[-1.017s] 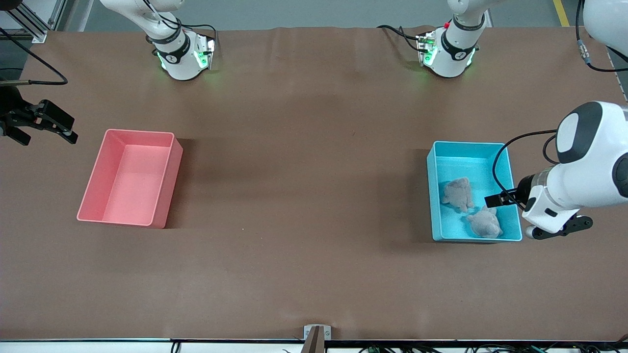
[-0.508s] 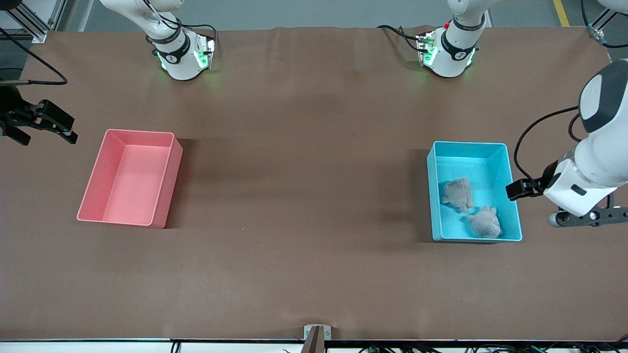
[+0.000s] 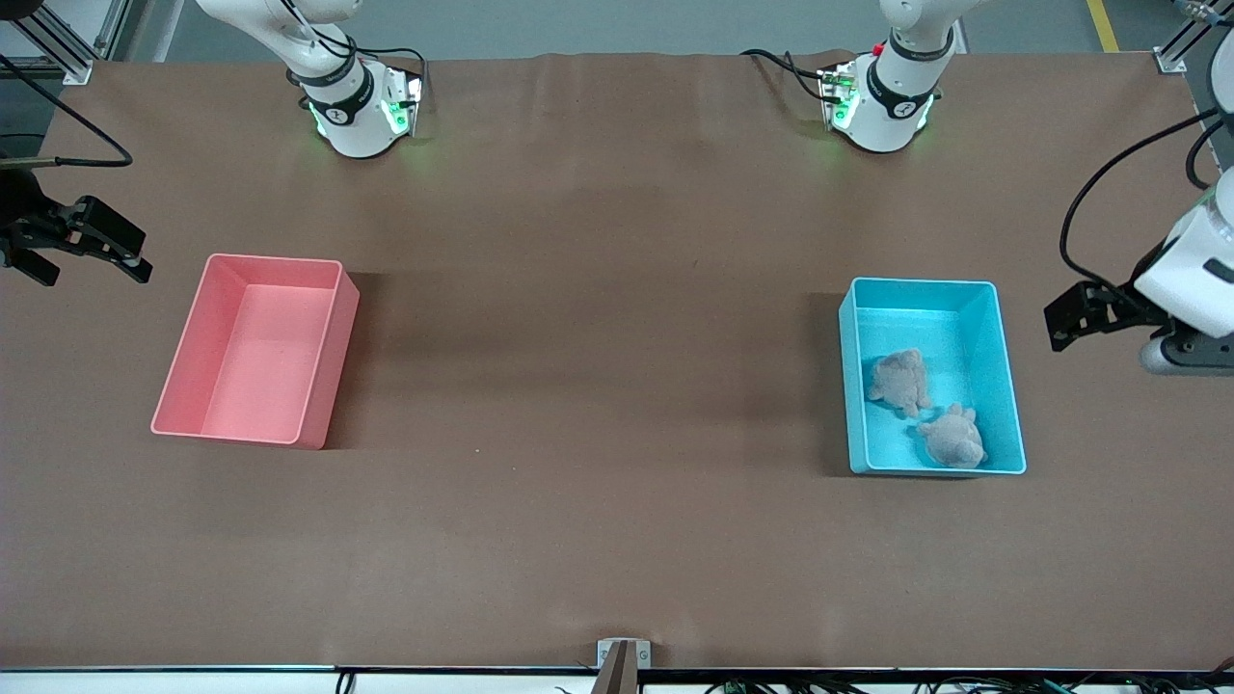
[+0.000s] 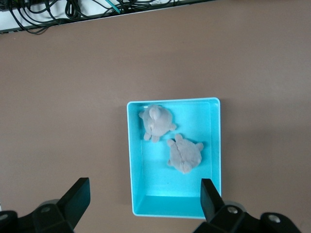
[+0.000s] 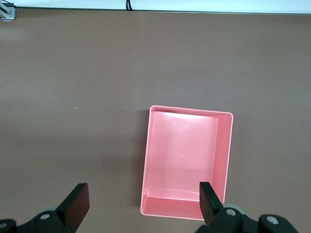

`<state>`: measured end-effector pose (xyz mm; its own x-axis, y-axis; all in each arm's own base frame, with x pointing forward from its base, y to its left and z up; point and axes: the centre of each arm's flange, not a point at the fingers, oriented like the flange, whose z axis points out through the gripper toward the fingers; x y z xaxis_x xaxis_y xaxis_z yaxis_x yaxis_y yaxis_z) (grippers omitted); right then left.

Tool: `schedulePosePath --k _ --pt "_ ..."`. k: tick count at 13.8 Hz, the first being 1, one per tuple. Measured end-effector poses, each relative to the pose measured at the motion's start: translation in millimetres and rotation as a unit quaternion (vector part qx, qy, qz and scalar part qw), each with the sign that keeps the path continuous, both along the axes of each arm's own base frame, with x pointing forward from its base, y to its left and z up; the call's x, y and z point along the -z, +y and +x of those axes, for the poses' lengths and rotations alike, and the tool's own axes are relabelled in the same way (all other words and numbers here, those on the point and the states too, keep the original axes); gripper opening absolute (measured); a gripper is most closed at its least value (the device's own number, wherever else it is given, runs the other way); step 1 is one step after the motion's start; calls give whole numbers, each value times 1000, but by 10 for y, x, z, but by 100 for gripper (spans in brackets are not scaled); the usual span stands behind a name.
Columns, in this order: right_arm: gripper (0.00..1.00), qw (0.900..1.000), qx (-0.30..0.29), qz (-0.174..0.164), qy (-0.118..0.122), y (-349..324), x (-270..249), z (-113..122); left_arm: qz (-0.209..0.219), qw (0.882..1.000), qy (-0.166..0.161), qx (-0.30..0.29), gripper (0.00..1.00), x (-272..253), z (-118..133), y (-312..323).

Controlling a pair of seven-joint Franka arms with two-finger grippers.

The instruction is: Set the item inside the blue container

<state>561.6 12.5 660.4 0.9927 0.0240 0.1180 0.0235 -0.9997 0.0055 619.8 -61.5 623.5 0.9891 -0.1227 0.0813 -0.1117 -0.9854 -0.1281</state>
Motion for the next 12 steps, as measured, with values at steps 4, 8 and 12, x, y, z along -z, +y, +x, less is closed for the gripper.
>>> schedulePosePath --k 4,8,12 --pt "100 1000 0 0 0 -3 -1 0 -16 1000 18 14 100 -141 -199 127" --pt "100 1000 0 0 0 -4 -2 1 -34 999 37 -4 100 -325 -766 102" --pt "100 1000 0 -1 0 -6 -2 1 -32 999 36 -24 100 -452 -1048 21"
